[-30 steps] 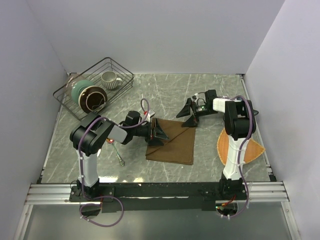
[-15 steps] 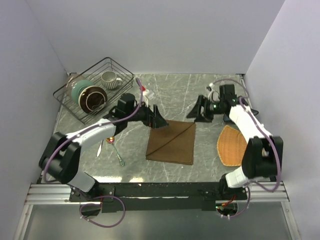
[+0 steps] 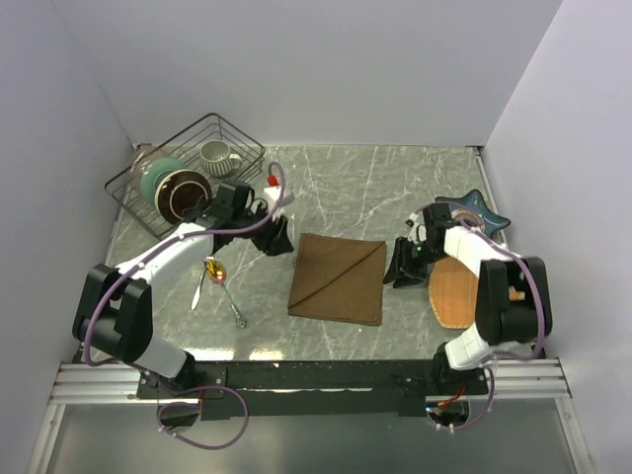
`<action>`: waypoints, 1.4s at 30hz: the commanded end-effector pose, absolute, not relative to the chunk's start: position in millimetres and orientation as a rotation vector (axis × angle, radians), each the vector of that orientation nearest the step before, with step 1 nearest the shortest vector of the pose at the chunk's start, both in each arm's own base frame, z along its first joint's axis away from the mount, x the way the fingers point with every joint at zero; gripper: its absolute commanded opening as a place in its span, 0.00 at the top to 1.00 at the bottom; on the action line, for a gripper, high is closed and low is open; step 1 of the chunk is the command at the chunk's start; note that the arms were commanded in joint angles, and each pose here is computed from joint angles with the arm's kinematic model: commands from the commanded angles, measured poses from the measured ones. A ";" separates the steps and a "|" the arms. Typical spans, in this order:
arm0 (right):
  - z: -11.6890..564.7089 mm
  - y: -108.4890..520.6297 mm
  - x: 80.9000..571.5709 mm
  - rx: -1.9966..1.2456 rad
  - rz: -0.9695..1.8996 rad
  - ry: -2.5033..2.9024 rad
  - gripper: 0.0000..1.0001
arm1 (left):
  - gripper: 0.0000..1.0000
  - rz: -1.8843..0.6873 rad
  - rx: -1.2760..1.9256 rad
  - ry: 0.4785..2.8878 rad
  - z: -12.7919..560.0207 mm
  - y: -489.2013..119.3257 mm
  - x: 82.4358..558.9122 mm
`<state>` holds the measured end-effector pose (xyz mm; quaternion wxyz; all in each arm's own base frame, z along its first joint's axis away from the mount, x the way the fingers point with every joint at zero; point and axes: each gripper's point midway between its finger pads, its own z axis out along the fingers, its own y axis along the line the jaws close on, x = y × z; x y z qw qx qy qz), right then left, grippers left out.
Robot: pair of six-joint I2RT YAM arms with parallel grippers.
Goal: Fold the napkin into a case and place the utensils inside
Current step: Rotate the upper triangle-folded napkin at the center of the board.
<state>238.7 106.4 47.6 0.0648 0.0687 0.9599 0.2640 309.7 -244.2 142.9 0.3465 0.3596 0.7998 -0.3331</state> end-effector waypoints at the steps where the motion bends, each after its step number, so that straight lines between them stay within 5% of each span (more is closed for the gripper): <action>1: 44.2 104.8 258.5 0.141 0.776 2.907 0.53 | 0.48 -0.808 1.178 2.015 126.0 -228.5 278.2; 12: 31.8 113.8 291.2 0.121 0.768 2.920 0.59 | 0.49 -0.778 1.247 2.082 94.4 -220.4 263.4; 21: 22.3 114.6 289.8 0.123 0.768 2.957 0.79 | 0.54 -0.876 1.201 2.169 90.5 -223.3 264.3; 27: 24.3 142.4 234.2 0.053 0.918 3.012 0.95 | 0.50 -1.025 0.981 2.289 90.8 -236.4 265.2; 29: 36.8 155.9 211.9 -0.022 1.009 3.017 0.86 | 0.47 -1.049 0.900 2.331 88.1 -235.8 270.8; 30: 44.4 160.9 205.8 -0.097 1.030 3.000 0.63 | 0.44 -1.059 0.871 2.345 87.5 -234.5 272.9; 33: 59.6 155.4 196.0 -0.162 1.044 3.045 0.26 | 0.38 -1.128 0.784 2.374 92.1 -223.9 278.1; 37: 88.8 127.6 218.7 -0.114 0.980 3.026 0.23 | 0.39 -1.017 1.173 2.072 119.2 -208.5 261.5; 42: 109.3 117.0 261.8 -0.235 0.907 2.988 0.19 | 0.55 -0.888 1.601 1.989 100.6 -183.1 201.2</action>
